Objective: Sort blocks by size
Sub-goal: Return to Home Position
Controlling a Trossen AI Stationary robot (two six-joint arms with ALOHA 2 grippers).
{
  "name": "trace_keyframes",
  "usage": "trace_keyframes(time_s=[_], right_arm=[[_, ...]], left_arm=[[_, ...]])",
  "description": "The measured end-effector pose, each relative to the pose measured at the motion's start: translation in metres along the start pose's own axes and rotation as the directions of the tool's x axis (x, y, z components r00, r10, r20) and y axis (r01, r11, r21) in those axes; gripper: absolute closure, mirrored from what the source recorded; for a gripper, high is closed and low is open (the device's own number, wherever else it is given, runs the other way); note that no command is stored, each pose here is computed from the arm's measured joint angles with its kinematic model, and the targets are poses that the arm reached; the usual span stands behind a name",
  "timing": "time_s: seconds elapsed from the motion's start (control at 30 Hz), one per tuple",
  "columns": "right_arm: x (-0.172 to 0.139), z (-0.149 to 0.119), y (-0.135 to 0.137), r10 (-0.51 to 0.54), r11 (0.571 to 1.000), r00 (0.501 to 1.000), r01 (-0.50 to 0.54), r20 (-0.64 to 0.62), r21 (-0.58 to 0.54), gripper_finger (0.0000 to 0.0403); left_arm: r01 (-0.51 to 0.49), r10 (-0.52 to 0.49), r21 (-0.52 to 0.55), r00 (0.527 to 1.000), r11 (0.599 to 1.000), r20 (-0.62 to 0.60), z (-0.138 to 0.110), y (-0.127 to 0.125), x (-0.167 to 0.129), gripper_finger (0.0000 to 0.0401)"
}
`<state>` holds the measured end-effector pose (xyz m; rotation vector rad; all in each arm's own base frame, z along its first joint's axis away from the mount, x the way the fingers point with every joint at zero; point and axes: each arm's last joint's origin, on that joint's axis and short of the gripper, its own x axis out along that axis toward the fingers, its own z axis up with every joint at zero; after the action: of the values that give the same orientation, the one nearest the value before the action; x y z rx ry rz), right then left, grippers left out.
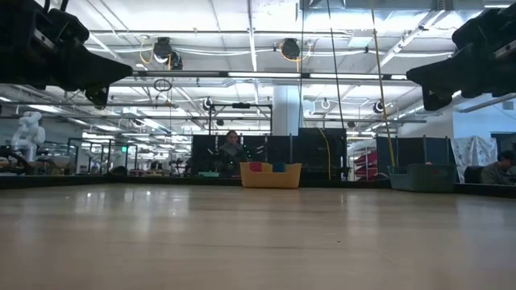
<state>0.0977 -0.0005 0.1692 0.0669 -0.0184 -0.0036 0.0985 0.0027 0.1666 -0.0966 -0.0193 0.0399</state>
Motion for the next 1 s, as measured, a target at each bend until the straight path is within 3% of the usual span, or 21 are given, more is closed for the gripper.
trace_keyframes(time_s=[1.0], right_arm=[[0.0,0.0,0.0,0.0,1.0,1.0,0.0,0.0,0.0,0.0403]], left_arm=[[0.001,-0.001,0.0,1.0,1.0,0.011,0.0011,-0.0001,0.0,0.0396]])
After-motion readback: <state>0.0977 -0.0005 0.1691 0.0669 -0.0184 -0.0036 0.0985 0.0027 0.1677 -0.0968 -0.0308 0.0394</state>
